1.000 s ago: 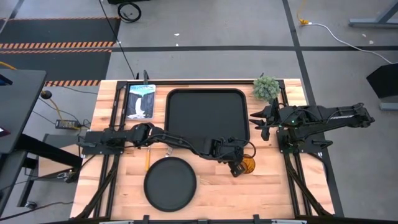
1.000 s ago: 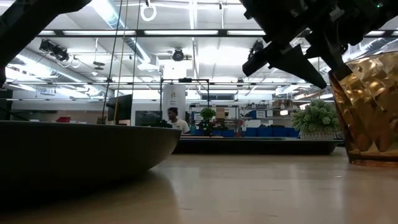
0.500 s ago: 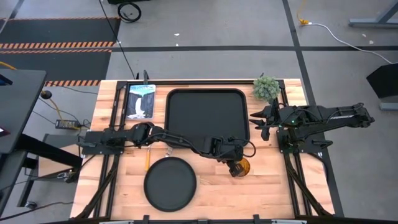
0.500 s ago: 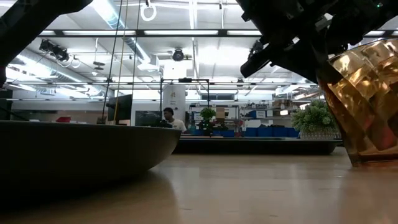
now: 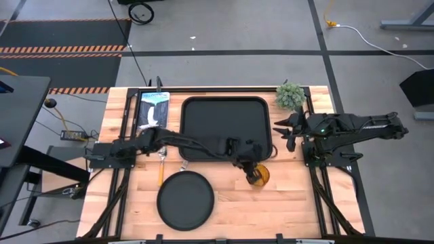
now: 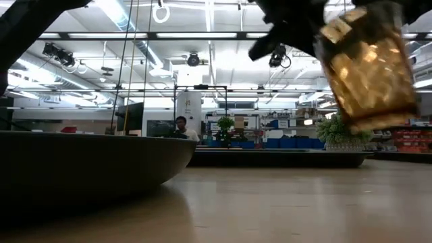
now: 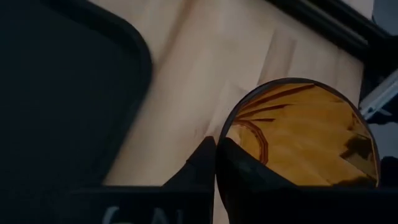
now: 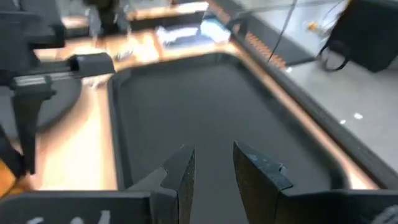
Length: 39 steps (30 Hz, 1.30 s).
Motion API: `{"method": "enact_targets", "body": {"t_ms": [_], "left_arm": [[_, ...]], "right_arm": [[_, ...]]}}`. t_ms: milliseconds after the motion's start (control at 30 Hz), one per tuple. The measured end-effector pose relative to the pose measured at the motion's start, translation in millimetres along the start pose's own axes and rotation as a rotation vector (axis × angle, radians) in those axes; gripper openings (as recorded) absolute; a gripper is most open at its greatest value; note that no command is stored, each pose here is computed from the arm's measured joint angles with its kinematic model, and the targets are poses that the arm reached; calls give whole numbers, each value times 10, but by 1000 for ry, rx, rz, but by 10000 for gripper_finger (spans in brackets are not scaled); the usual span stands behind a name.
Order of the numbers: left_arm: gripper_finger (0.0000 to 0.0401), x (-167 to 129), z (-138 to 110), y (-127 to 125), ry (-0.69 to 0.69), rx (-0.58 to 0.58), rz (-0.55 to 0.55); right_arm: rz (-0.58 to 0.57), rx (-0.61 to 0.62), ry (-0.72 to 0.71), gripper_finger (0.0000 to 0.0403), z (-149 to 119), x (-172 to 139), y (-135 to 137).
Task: Pick and place plate/cup/fork/spoon on tray
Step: Put the yellow cup on the black tray
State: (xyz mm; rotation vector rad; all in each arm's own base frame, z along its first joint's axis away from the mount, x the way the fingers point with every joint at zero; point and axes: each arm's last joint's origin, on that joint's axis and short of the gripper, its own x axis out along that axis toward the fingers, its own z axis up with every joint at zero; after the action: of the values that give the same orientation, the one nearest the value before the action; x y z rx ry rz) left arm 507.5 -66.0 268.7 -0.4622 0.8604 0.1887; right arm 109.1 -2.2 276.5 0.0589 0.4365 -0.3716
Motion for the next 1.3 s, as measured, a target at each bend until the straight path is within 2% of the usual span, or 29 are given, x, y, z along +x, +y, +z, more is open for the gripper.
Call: {"method": "enact_targets", "body": {"t_ms": [100,267,633,833,900,1067,1300], "left_arm": [[12,-155,153,186,-20,9,36],[12,-237,404,611,-48,-3,96],[12,-360,893,1869,-115,-84,245],[12,-216,1084,2511,-228,-142,255],[12,-134,1060,2700,-196,-167,245],[12,47,990,2977,-147,-204,248],[19,68,991,2922,-150,-143,266]], "right_arm": [[-41,12,-46,116,78,-81,-38],[-117,4,-84,116,113,-139,-80],[-153,9,-84,116,115,-126,-83],[-186,-1,-64,116,123,-61,-66],[-194,-3,-54,116,123,-38,-66],[-209,6,-42,116,120,-20,-81],[-210,9,-41,116,119,-20,-86]]}}
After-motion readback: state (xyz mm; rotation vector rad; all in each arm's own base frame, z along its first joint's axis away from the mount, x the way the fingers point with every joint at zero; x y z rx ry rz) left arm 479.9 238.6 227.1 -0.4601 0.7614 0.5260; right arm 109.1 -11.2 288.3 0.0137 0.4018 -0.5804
